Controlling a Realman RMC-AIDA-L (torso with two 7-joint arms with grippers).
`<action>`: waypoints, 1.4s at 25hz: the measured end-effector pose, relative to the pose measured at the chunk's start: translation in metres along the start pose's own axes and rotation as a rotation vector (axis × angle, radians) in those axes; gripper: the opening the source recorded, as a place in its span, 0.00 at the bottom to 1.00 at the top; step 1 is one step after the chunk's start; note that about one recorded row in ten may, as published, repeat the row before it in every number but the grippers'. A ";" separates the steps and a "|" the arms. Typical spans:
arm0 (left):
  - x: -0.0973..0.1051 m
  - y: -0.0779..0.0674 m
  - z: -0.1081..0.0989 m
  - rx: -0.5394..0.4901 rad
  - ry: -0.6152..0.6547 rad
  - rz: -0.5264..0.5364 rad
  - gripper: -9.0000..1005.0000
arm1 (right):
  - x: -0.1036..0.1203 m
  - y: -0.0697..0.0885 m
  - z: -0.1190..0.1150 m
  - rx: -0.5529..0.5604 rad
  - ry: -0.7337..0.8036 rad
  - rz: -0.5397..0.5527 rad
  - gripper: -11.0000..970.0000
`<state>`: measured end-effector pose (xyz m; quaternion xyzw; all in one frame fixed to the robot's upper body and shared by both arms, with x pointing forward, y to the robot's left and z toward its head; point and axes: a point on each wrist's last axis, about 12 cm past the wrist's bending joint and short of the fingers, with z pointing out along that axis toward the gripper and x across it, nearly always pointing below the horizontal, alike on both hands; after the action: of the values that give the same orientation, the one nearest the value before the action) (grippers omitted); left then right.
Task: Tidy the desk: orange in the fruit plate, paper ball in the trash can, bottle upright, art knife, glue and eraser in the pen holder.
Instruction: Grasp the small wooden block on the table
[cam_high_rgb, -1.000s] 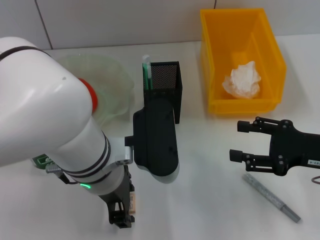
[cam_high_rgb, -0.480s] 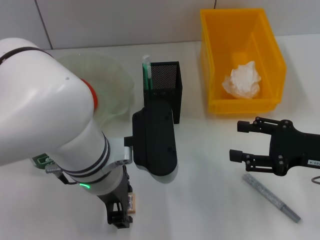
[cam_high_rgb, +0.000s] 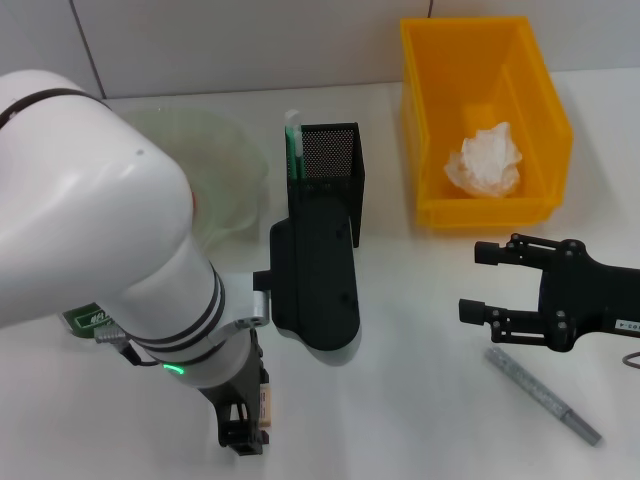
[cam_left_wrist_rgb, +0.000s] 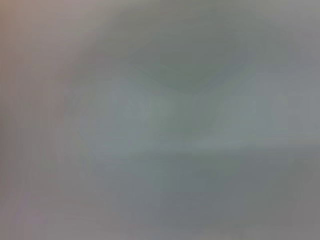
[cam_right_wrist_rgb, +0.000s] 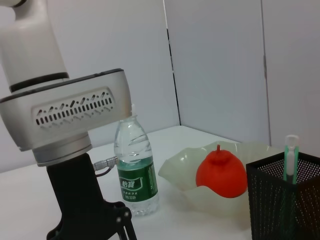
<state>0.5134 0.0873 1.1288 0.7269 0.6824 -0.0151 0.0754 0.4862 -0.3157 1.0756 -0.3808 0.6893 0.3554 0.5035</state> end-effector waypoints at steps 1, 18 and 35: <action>-0.001 0.000 -0.001 0.000 0.000 0.003 0.61 | 0.000 0.000 0.000 0.000 0.000 -0.001 0.79; -0.004 0.004 -0.001 0.018 0.020 0.011 0.60 | 0.004 0.000 0.001 0.006 -0.001 0.006 0.79; -0.004 0.007 -0.001 0.012 0.018 0.019 0.59 | 0.002 -0.001 0.003 0.004 -0.001 0.000 0.79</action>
<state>0.5205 0.0828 1.1306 0.7340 0.6759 -0.0117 0.0651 0.4884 -0.3138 1.0732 -0.3798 0.6896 0.3542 0.5048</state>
